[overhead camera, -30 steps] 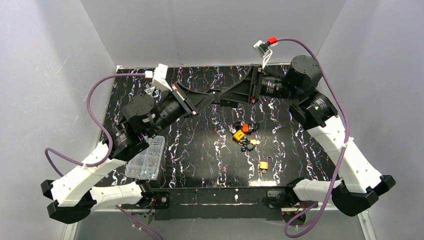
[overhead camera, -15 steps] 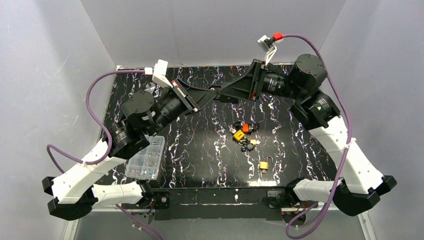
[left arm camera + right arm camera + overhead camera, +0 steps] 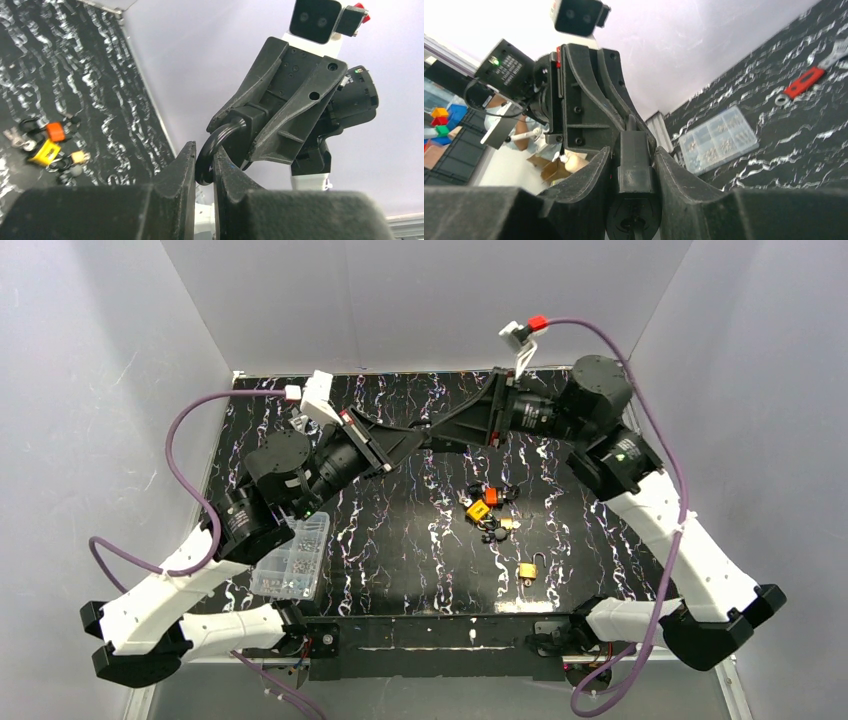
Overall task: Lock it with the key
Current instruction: Lock the lock.
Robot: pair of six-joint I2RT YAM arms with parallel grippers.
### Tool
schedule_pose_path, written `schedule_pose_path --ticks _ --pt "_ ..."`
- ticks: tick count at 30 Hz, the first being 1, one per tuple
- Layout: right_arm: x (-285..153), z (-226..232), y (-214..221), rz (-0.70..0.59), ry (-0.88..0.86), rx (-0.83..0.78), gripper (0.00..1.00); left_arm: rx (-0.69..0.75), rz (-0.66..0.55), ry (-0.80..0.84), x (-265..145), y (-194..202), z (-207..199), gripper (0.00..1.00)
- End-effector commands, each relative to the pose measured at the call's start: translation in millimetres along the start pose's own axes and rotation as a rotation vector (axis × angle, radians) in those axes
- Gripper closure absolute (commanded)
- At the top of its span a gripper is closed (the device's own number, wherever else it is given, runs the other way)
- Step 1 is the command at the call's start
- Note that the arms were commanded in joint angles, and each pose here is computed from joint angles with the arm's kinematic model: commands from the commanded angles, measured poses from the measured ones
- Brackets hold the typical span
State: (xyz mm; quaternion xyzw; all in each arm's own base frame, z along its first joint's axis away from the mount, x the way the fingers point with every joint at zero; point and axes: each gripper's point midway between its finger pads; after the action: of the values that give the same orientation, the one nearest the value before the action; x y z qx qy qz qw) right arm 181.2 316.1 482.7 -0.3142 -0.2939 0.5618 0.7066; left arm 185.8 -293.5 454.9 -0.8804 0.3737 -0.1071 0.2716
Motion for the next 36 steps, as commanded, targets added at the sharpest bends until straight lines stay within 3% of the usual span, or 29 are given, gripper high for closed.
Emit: schedule_pose_path --ticks 1,3,6,16,23,30,36 --pt "26.7 -83.2 38.7 0.043 0.102 0.098 0.51 -0.013 0.404 0.054 -15.6 83.5 28.4 1.0" --pt "11.2 -90.5 43.0 0.029 0.096 0.116 0.35 -0.019 0.352 0.036 -18.3 64.6 42.5 1.0" --pt "-6.1 -89.6 52.2 0.028 0.066 0.112 0.24 -0.006 0.306 0.039 -20.5 48.7 50.5 1.0" --pt "-47.5 -94.4 73.3 -0.005 -0.001 0.163 0.19 -0.021 0.188 0.069 -16.6 15.3 69.8 1.0" --pt "-52.7 -92.4 71.0 -0.024 -0.051 0.18 0.3 -0.13 0.161 0.239 -10.9 -7.4 55.0 1.0" --pt "-45.8 -89.8 58.3 -0.021 -0.074 0.187 0.54 -0.154 0.163 0.269 -6.9 -14.7 60.5 1.0" --pt "-38.2 -92.5 49.5 -0.027 -0.103 0.211 0.58 -0.17 0.163 0.289 -3.8 -18.9 62.1 1.0"
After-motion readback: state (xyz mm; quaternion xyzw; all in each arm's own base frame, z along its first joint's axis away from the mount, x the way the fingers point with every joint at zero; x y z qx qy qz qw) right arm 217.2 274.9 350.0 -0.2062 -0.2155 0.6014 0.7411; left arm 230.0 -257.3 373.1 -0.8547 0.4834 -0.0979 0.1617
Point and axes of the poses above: each gripper's point midway between its finger pads, its own x axis out along the fingers, its own z axis along the line the jaws close on, y = z × x, and after that the axes turned 1 degree about -x, right-handed
